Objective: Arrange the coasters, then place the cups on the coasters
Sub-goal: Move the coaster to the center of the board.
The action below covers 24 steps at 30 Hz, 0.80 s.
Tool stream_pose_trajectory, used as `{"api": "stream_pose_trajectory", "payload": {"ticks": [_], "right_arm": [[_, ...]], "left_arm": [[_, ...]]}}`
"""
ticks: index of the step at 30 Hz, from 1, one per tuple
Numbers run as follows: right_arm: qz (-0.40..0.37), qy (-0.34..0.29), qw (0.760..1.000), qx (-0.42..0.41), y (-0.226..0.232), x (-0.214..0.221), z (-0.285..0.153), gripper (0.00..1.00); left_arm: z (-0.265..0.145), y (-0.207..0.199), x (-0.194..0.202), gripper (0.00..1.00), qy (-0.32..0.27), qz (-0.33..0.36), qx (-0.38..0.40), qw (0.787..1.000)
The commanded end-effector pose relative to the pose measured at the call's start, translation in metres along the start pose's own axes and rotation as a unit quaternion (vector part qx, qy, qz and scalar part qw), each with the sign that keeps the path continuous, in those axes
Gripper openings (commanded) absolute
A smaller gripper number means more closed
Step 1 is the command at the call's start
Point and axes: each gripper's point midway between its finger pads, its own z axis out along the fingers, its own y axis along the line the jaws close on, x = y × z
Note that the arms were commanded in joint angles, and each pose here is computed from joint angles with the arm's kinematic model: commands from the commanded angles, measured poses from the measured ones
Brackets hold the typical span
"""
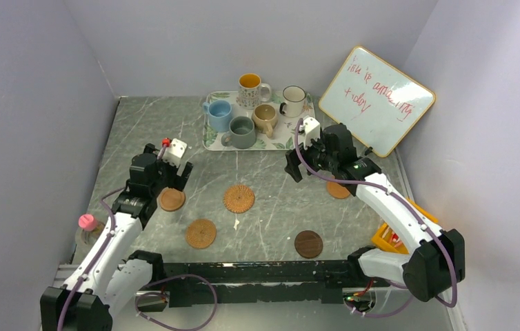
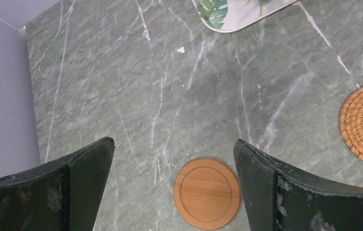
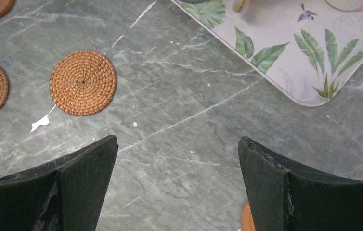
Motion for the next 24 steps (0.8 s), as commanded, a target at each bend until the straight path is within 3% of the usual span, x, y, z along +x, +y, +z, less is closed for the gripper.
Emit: {"api": "stream_pose_trajectory", "payload": {"ticks": [1,24], "right_arm": [[-0.014,-0.021,1.000,0.008,-0.004,-0.011,0.001,1.00],[-0.015,-0.015,1.000,0.010,-0.005,-0.007,0.003,1.00]], "left_arm": [[0.002,0.013,-0.007,1.00,-0.002,0.018,-0.027,0.999],[0.014,0.022,0.077,1.00,0.160,0.145,-0.042,0.975]]}}
